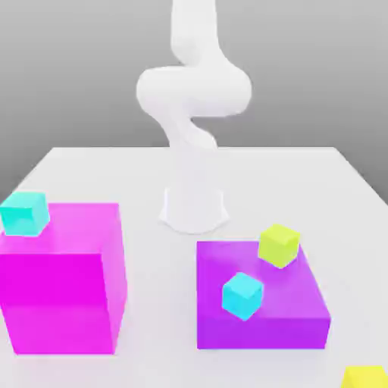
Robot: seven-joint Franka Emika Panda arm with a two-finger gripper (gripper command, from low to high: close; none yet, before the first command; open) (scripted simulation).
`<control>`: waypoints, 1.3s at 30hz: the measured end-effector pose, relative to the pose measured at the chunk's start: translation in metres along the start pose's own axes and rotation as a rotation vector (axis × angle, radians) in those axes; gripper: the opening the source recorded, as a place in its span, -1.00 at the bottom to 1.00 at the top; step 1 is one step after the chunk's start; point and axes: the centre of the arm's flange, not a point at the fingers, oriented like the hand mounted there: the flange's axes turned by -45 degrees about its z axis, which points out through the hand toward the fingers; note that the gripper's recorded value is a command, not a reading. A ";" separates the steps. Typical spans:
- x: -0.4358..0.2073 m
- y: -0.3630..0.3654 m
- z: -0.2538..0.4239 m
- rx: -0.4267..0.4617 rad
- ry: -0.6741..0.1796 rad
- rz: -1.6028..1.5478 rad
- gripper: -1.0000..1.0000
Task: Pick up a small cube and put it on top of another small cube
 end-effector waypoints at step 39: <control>-0.264 -0.245 0.493 0.035 -0.736 -0.043 -1.00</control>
